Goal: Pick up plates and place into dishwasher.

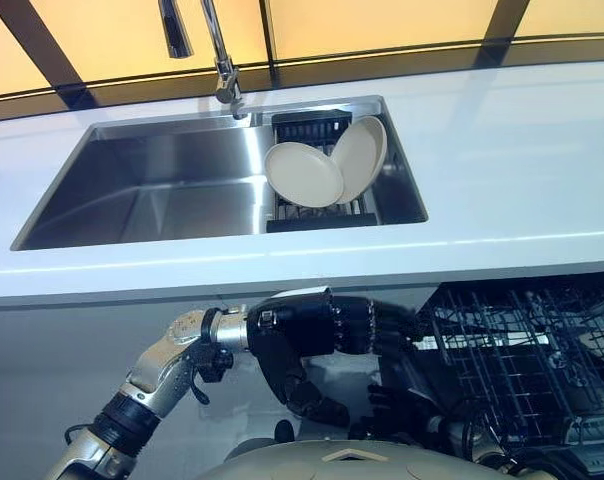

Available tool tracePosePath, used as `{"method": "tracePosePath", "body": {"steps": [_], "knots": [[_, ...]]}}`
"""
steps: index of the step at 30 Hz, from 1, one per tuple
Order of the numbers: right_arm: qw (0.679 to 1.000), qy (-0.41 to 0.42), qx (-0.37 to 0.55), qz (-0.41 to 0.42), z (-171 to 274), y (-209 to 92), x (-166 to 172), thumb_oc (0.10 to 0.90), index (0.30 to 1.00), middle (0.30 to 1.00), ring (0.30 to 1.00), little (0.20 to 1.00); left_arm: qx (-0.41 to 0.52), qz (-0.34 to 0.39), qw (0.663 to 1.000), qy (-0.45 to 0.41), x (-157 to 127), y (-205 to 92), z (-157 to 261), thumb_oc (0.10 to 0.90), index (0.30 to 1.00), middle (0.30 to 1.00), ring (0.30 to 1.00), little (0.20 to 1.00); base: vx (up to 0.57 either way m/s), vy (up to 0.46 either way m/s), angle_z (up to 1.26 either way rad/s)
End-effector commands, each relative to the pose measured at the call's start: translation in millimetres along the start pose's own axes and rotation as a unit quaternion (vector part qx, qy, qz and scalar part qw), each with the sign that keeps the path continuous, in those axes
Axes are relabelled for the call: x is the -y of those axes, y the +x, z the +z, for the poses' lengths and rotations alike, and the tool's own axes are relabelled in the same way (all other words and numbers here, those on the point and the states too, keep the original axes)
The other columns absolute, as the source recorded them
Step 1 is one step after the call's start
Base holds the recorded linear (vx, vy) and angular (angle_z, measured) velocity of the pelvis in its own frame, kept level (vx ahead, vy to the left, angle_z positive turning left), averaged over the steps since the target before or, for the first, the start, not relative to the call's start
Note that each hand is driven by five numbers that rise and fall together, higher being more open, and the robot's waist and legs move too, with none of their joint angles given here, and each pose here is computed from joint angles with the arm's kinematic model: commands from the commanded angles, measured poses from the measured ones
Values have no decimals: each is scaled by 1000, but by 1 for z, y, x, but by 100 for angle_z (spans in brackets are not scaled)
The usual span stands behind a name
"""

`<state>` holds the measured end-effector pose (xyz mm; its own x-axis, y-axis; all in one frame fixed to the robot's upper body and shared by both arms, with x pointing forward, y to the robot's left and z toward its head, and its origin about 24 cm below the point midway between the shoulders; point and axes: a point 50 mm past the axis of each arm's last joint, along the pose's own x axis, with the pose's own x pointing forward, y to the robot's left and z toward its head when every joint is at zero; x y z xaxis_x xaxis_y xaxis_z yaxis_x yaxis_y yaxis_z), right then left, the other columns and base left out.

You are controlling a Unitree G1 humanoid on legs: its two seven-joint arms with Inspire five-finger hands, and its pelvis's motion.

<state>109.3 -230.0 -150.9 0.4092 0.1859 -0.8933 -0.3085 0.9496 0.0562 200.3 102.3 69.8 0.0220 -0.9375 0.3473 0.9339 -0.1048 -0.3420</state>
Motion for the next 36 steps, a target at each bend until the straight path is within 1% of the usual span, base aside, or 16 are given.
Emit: {"method": "tracePosePath", "body": {"steps": [1,5,7,13,16,19,20,22,23,27,30,31,32,34,35,36], "knots": [[1000,-8,-11,12,-7,-1,-4,800,900,900,900,900,179,-146,973,4,17,24,42,800,900,900,900,900,11,-31,4],[1000,-8,-10,18,-5,2,-9,800,900,900,900,900,265,-175,948,-18,20,35,58,800,900,900,900,900,-3,-34,0],[1000,-9,-9,21,-3,3,-11,800,900,900,900,900,295,-153,943,-5,20,38,70,800,900,900,900,900,-4,-16,0],[1000,-14,-13,20,-6,5,-18,800,900,900,900,900,304,-54,941,138,17,25,105,800,900,900,900,900,0,0,0],[1000,-12,-15,18,-10,5,-20,800,900,900,900,900,314,-16,929,193,20,19,124,800,900,900,900,900,2,-3,1],[1000,-12,-22,19,-14,5,-24,800,900,900,900,900,296,43,907,298,29,18,153,800,900,900,900,900,15,-7,12],[1000,-12,-22,19,-14,5,-24,800,900,900,900,900,296,43,907,298,29,18,153,800,900,900,900,900,14,-9,12],[999,-11,-24,19,-16,5,-26,800,900,900,900,900,295,88,884,351,32,16,169,800,900,900,900,900,7,-10,6],[999,-10,-26,18,-17,4,-26,800,900,900,900,900,296,138,853,406,35,13,186,800,900,900,900,900,0,0,0],[999,-13,-31,17,-17,4,-25,800,900,900,900,900,296,221,798,476,37,7,219,800,900,900,900,900,0,0,0],[999,-18,-35,18,-16,4,-23,800,900,900,900,900,304,286,735,535,40,3,246,800,900,900,900,900,0,0,0],[999,-20,-36,18,-15,4,-22,800,900,900,900,900,289,331,687,578,39,0,262,800,900,900,900,900,0,0,0],[999,-20,-36,18,-14,5,-22,800,900,900,900,900,287,338,682,581,39,0,265,800,900,900,900,900,0,0,0],[999,-20,-39,19,-12,5,-21,800,900,900,900,900,256,382,642,613,35,-2,283,800,900,900,900,900,0,0,0],[999,-20,-39,19,-11,5,-21,800,900,900,900,900,251,389,641,612,34,-3,288,800,900,900,900,900,34,-19,-1],[999,-21,-42,18,-11,5,-19,800,900,900,900,900,222,411,624,626,29,-5,296,800,900,900,900,900,0,0,0]]}}
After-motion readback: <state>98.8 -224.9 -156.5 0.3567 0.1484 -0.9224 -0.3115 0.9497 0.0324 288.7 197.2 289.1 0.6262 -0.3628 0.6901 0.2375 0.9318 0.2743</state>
